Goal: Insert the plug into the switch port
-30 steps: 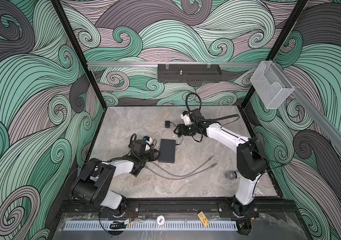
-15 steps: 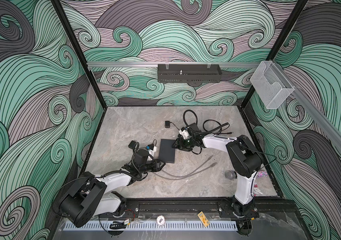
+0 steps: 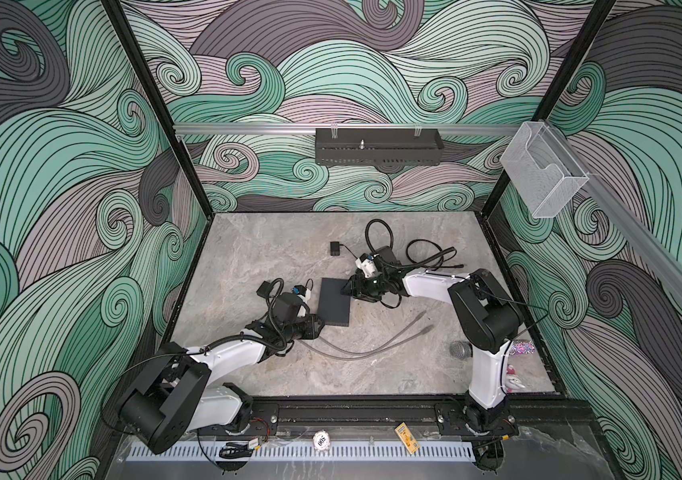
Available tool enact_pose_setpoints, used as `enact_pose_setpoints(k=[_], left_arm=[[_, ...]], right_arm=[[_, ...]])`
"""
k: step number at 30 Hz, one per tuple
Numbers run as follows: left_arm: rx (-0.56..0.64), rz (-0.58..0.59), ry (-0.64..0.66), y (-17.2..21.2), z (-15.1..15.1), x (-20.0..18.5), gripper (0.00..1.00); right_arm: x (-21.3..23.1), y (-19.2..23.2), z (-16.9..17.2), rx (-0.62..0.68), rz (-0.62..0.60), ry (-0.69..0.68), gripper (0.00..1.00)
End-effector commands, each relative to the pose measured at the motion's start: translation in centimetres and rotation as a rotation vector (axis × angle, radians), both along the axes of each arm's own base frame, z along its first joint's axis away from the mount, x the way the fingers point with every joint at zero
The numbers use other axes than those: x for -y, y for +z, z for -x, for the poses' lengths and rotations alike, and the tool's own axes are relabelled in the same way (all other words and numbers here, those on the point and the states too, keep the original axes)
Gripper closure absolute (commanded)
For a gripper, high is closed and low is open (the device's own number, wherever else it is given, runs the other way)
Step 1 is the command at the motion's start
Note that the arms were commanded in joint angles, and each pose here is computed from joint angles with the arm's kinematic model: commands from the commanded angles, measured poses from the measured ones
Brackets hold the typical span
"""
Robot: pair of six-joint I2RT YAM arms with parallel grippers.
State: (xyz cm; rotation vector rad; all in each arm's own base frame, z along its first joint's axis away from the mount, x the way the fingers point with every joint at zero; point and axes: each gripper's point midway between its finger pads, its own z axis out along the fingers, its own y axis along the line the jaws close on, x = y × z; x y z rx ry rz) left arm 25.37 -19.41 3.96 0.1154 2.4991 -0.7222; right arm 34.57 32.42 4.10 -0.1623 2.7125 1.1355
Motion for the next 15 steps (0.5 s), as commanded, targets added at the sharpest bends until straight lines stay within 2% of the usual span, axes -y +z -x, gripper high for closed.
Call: enact_pose_setpoints(k=[1, 4, 10, 15], left_arm=[[0.004, 0.009, -0.046, 0.4, -0.6, 1.2, 0.56], [-0.002, 0.058, -0.106, 0.6, -0.6, 2.6, 0.55], [-0.032, 0.052, -0.14, -0.2, -0.5, 3.1, 0.55], [-0.057, 0.134, -0.166, -0.4, -0.6, 4.8, 0.55]], right_arm=[[-0.7, 0.2, -0.2, 0.001, -0.019, 0.008, 0.36], [-0.7, 0.0, -0.2, -0.002, -0.016, 0.011, 0.36], [-1.0, -0.3, -0.1, -0.008, -0.008, 0.027, 0.35], [-1.4, -0.2, -0.3, -0.006, -0.009, 0.044, 0.35]])
